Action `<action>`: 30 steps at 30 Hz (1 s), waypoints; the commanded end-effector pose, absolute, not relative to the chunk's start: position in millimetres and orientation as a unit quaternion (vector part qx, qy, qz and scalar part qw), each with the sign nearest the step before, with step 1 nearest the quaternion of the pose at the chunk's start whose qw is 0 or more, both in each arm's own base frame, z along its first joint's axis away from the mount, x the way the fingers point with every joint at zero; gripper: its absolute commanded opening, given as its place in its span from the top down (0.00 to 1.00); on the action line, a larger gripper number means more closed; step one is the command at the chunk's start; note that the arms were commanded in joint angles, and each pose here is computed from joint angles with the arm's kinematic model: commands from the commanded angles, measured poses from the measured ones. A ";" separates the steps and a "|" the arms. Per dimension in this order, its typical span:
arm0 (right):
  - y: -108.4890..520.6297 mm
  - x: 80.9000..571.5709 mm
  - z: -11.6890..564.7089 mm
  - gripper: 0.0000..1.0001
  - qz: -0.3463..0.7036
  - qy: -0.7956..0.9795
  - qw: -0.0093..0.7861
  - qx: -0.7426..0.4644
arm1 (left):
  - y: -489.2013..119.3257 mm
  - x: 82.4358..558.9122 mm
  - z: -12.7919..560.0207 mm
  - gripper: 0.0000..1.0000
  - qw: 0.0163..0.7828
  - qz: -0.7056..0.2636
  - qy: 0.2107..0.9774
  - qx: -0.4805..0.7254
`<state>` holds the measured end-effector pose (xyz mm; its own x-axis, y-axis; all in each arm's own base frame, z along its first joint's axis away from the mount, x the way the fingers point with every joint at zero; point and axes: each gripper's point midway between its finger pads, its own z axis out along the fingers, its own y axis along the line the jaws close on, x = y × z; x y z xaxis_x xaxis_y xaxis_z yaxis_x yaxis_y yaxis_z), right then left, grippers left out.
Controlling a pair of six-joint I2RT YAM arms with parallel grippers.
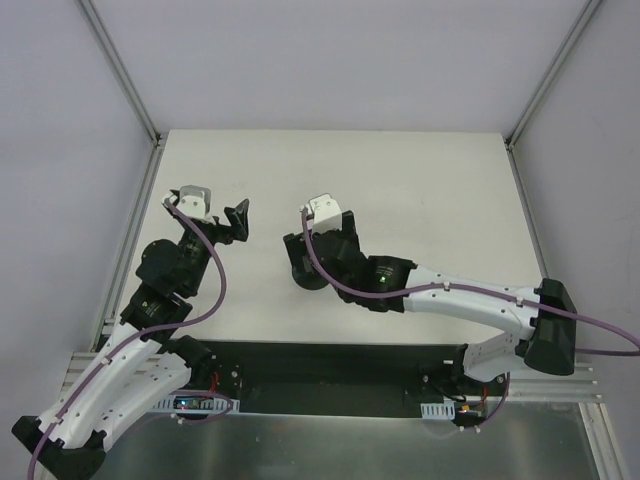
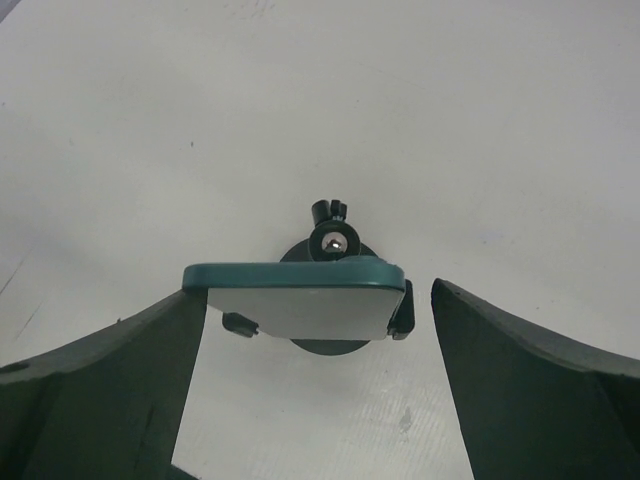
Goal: Place the phone on the phone stand
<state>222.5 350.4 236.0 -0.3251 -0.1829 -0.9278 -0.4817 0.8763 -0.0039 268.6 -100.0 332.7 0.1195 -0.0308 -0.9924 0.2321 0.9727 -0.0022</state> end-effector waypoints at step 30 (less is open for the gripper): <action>193.0 267.5 301.3 0.99 -0.086 0.773 0.606 0.166 | -103.9 271.4 338.7 0.18 0.737 -0.110 0.664 0.059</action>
